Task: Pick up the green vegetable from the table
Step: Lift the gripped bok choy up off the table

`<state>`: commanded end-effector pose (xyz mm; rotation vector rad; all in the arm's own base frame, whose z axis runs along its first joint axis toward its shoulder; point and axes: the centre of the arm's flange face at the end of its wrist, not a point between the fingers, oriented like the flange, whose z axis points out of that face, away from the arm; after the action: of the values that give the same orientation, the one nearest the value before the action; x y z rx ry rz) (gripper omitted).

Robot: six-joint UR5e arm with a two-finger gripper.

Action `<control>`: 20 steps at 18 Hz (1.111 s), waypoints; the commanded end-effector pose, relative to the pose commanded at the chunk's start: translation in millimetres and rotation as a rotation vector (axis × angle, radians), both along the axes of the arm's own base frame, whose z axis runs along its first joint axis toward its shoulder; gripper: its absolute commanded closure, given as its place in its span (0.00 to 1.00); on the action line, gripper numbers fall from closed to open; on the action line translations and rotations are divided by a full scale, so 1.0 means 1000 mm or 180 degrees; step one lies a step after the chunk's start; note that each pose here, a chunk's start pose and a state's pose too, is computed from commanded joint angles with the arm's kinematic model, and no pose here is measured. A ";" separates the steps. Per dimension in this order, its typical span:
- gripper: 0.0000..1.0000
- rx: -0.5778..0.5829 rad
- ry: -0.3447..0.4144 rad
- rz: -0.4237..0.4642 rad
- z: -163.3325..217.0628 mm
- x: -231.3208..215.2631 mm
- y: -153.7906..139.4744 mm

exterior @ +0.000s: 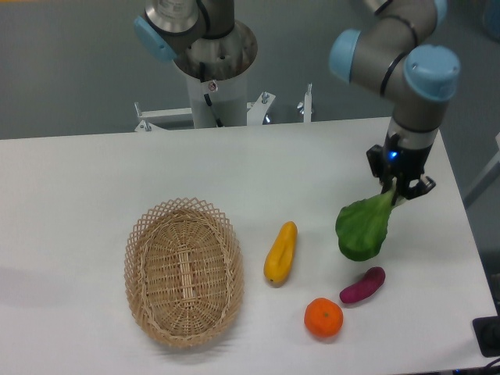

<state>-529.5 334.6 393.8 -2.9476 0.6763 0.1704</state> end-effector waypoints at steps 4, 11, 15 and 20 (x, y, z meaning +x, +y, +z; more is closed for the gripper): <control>0.76 0.0062 -0.0034 0.0006 0.014 -0.002 0.003; 0.76 0.0113 0.0069 0.0042 0.034 0.001 0.001; 0.76 0.0117 0.0077 0.0042 0.035 0.001 0.002; 0.76 0.0127 0.0088 0.0031 0.036 0.003 0.005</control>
<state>-526.8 339.4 429.7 -2.9162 0.6544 0.2234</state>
